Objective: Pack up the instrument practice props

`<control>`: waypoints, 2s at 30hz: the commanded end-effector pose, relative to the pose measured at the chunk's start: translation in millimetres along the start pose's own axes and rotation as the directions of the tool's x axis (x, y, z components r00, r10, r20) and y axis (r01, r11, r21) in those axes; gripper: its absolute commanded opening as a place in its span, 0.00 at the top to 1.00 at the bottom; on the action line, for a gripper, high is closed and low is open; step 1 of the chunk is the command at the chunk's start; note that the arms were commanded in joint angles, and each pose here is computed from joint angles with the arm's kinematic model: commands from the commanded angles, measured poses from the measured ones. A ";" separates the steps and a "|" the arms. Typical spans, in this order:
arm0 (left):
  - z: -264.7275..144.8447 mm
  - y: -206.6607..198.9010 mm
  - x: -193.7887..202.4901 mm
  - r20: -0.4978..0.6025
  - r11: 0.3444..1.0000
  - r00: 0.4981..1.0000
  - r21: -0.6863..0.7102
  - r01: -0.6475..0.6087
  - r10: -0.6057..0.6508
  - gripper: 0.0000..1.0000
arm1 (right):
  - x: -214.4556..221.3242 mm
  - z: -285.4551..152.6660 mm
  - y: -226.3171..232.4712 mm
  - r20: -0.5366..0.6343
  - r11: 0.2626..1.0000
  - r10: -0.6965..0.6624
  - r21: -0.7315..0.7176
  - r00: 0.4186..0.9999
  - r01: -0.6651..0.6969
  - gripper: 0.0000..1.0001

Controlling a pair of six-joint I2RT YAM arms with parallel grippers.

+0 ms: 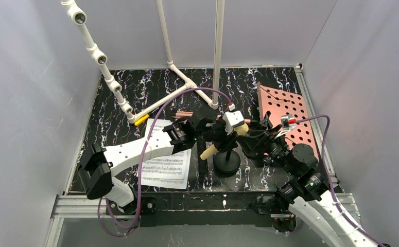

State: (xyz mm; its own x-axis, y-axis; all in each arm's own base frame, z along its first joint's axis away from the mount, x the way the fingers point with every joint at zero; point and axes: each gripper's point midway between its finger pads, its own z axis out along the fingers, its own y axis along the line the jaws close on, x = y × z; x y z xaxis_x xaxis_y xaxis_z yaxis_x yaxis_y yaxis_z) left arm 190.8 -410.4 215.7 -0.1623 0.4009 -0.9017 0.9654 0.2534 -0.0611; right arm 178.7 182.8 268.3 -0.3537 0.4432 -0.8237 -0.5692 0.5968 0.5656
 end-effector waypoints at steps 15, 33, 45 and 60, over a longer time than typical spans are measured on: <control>4.7 -41.7 -51.5 0.143 0.988 0.988 0.136 -0.071 0.051 0.99 | -28.3 -6.3 7.0 0.117 1.000 0.013 -0.003 0.993 -0.012 0.08; 28.4 -8.4 -17.1 0.067 0.985 0.983 0.000 -0.173 0.173 0.94 | -4.1 4.0 -6.8 0.072 0.998 0.060 0.013 0.996 -0.061 0.09; 9.8 -2.7 -27.5 0.133 0.988 0.980 -0.058 -0.144 0.151 0.44 | 8.6 10.2 -4.9 0.038 0.996 0.088 -0.023 0.995 -0.087 0.10; -46.3 -16.4 -11.2 0.189 0.994 0.982 -0.112 0.008 0.013 0.36 | 16.8 20.3 -2.5 0.007 0.994 0.098 -0.053 0.995 -0.098 0.24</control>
State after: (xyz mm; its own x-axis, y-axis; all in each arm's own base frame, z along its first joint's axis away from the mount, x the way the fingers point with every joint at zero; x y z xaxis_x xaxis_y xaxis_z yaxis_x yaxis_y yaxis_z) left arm 178.5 -393.1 233.3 -0.0733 0.2908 -0.9540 0.9499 0.3119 0.0221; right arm 191.1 197.0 237.0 -0.4327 0.4806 -0.7628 -0.5192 0.5588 0.6466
